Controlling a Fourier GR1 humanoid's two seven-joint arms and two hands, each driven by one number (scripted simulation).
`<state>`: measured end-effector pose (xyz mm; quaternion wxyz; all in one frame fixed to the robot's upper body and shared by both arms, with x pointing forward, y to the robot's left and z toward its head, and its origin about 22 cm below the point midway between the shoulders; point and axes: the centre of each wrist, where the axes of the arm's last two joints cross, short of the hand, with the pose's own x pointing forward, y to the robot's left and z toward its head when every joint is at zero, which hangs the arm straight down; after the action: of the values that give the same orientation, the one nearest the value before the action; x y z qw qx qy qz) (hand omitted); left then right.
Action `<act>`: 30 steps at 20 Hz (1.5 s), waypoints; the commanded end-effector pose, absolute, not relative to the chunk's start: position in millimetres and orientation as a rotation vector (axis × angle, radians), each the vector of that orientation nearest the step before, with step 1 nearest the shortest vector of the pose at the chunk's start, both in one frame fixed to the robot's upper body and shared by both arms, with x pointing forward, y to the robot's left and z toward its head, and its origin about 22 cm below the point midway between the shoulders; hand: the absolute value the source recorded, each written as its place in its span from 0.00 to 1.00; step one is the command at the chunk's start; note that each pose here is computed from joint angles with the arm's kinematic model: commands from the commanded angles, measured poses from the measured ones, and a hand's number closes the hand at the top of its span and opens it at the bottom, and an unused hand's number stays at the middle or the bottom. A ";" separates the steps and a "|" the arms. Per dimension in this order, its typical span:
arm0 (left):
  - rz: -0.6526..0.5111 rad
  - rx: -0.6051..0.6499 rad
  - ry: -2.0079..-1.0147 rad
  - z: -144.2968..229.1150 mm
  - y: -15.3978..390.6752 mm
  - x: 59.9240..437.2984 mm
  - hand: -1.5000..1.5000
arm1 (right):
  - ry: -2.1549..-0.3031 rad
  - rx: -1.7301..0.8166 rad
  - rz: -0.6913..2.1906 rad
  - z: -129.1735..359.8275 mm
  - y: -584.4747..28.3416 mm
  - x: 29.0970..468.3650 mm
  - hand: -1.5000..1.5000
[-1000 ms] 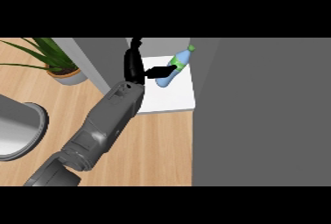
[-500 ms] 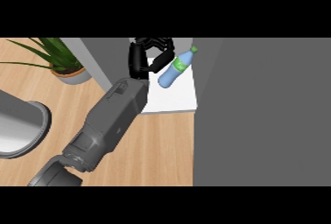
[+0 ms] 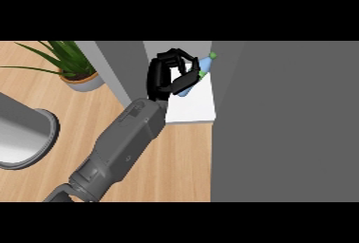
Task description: Pick up the bottled water, place it into the cabinet and close the cabinet
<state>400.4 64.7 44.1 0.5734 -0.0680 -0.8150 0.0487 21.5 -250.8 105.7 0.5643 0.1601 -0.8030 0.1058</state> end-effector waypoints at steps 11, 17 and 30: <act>0.100 -0.567 -1.738 -9.0 62.3 271.4 0.00 | -1.934 0.287 0.242 146.9 -234.0 11.7 0.00; 0.172 -0.444 -1.733 -26.0 116.1 209.7 0.00 | -1.936 0.297 0.241 137.0 -237.5 7.4 0.00; 0.146 -0.469 -1.803 -23.8 208.5 134.8 0.00 | -1.832 0.568 0.852 159.0 -232.6 29.1 1.00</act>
<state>152.7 183.8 -27.1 0.6017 -0.1998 -0.7702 0.0697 22.3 -238.1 110.8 0.5559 0.2727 -0.7533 0.2217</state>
